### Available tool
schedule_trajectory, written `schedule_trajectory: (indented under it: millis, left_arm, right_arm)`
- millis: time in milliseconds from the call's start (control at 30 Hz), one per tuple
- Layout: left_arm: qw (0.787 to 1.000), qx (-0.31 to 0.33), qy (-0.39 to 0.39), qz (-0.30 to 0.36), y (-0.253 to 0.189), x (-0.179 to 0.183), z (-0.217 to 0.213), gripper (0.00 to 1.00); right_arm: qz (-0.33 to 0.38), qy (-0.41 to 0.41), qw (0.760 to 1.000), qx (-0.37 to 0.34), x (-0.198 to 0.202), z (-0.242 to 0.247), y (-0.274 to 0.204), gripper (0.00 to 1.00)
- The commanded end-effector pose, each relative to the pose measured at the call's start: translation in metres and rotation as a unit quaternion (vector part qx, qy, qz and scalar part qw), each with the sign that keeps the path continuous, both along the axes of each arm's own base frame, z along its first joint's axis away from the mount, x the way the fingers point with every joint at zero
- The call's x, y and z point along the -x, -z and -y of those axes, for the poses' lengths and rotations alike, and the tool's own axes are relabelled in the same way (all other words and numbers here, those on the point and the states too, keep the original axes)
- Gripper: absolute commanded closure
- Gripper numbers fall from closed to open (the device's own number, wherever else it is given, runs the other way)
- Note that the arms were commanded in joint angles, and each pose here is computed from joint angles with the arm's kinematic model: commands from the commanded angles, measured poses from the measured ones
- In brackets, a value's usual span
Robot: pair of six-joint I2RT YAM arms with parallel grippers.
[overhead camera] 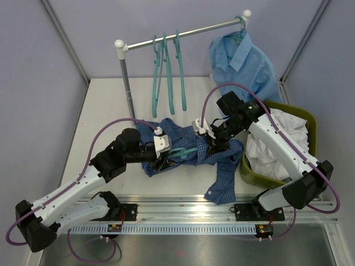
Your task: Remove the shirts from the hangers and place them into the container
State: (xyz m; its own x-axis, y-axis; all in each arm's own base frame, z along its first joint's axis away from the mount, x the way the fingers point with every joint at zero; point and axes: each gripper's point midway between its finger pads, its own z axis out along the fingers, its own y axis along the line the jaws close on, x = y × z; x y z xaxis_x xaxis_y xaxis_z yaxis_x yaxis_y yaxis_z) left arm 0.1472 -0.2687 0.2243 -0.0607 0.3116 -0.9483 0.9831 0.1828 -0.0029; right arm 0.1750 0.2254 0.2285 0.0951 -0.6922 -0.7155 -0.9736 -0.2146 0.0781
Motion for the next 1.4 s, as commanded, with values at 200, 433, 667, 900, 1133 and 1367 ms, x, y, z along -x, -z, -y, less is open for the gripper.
schedule_trajectory:
  millis: [200, 433, 667, 900, 1133, 1367]
  left_arm:
    - [1.000, 0.015, 0.011, 0.013, -0.008, -0.004, 0.010, 0.73]
    - [0.999, 0.039, -0.024, 0.006, -0.021, -0.011, 0.008, 1.00]
    - [0.990, 0.037, -0.104, -0.087, -0.011, -0.017, 0.001, 1.00]
    - [0.956, 0.062, -0.197, -0.208, -0.001, -0.027, 0.001, 1.00]
    - [0.911, 0.147, -0.248, -0.296, -0.035, -0.041, 0.015, 1.00]
    - [0.902, 0.168, -0.238, -0.318, -0.057, -0.047, 0.031, 1.00]
  right_arm:
    - [-0.037, -0.040, 0.998, -0.037, 0.033, -0.003, -0.032, 1.00]
    - [-0.024, 0.001, 1.000, -0.018, 0.018, -0.003, -0.028, 0.69]
    - [0.055, 0.169, 0.984, -0.016, -0.035, 0.005, -0.062, 0.01]
    - [0.023, 0.283, 0.955, -0.091, -0.050, 0.008, -0.104, 0.01]
    - [-0.067, 0.327, 0.938, -0.089, -0.055, -0.005, -0.055, 0.01]
    - [-0.043, 0.397, 0.912, -0.098, -0.095, -0.014, -0.075, 0.03]
